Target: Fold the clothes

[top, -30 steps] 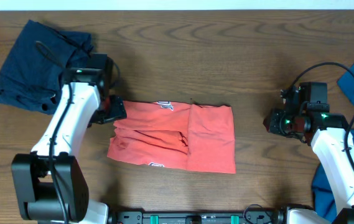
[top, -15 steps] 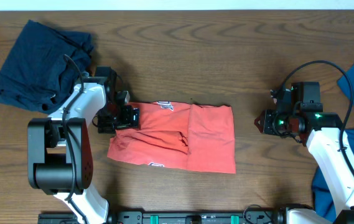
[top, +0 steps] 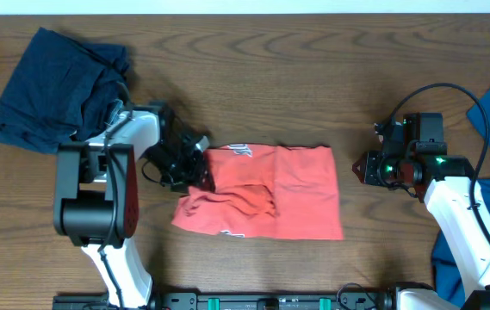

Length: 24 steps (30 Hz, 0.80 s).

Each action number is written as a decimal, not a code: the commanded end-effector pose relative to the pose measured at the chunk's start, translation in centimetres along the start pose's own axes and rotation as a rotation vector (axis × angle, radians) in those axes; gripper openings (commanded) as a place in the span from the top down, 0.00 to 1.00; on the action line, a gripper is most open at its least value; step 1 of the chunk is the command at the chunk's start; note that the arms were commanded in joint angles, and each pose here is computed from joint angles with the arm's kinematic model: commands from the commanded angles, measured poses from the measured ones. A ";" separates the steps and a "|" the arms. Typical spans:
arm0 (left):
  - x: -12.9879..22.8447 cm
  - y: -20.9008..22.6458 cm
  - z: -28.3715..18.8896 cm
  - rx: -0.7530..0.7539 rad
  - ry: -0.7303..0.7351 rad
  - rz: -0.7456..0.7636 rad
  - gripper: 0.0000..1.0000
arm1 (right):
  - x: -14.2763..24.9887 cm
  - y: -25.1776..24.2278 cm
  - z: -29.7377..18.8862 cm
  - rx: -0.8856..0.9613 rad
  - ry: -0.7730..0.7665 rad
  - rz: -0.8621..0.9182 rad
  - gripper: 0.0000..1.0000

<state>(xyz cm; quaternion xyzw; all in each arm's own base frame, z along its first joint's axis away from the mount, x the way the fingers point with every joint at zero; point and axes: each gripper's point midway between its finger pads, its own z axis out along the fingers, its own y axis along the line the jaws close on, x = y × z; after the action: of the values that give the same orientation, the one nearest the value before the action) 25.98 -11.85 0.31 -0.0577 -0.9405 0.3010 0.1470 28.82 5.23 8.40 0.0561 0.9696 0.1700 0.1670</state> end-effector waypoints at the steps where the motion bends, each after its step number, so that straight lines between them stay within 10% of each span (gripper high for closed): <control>1: 1.4 1.8 2.3 -0.033 0.083 0.007 0.86 | -0.5 0.4 -0.4 -0.006 -0.020 -0.031 0.74; 24: 0.5 -6.6 -11.2 -0.175 -0.221 -0.043 0.94 | -0.8 0.5 -0.4 -0.007 -0.029 -0.034 0.75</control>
<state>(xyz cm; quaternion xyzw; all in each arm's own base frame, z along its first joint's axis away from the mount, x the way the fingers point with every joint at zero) 28.86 -10.48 11.78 -0.0307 -0.9706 0.2323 0.0553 29.05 5.21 8.49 0.0552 0.9687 0.1699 0.1722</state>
